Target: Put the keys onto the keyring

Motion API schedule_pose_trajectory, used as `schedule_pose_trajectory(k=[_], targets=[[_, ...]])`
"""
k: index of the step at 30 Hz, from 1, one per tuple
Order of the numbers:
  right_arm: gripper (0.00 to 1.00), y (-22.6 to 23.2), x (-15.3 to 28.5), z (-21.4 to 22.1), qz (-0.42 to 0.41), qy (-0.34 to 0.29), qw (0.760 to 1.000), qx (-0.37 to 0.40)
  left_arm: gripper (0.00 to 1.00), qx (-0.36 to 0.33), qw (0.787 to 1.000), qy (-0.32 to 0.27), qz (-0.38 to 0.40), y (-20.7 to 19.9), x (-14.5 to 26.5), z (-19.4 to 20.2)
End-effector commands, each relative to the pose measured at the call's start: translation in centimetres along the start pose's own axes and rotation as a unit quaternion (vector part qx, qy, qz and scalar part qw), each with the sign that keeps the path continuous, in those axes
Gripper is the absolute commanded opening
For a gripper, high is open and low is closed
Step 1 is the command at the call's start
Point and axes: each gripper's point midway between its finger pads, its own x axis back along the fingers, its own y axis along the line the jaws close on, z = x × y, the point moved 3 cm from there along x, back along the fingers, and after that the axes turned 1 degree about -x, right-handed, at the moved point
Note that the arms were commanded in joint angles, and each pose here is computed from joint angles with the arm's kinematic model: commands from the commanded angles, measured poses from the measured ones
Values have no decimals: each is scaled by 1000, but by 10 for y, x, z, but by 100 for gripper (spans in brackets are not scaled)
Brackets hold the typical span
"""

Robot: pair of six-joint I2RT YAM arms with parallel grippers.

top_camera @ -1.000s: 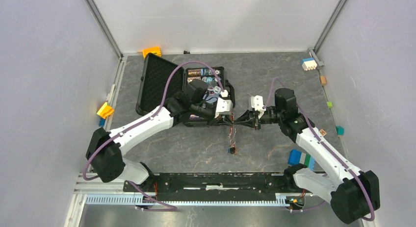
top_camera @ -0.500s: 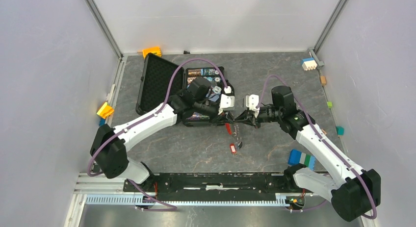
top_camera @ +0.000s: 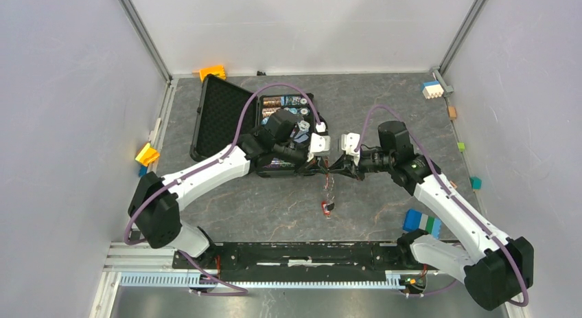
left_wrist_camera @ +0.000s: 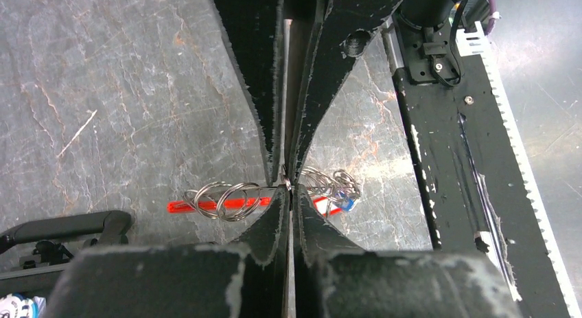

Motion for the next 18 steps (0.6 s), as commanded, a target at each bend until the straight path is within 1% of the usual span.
schedule_pose_trajectory(k=[1, 3, 6, 9, 14, 18], targets=[[19, -6, 3, -31, 17, -44, 998, 36, 2, -27, 997, -65, 8, -8, 4, -30], [25, -3, 5, -34, 16, -54, 998, 37, 2, -26, 996, -85, 17, -11, 7, -31], [30, 4, 8, -38, -2, -73, 996, 43, 2, -29, 993, -112, 33, -17, 10, -29], [31, 10, 10, -39, -14, -84, 995, 47, 2, -22, 990, -137, 37, -21, 12, -29], [25, 19, 13, -39, -44, -103, 993, 46, 2, -16, 984, -168, 48, -27, 12, -28], [24, 26, 15, -38, -63, -115, 990, 45, 2, -13, 982, -184, 46, -27, 13, -28]])
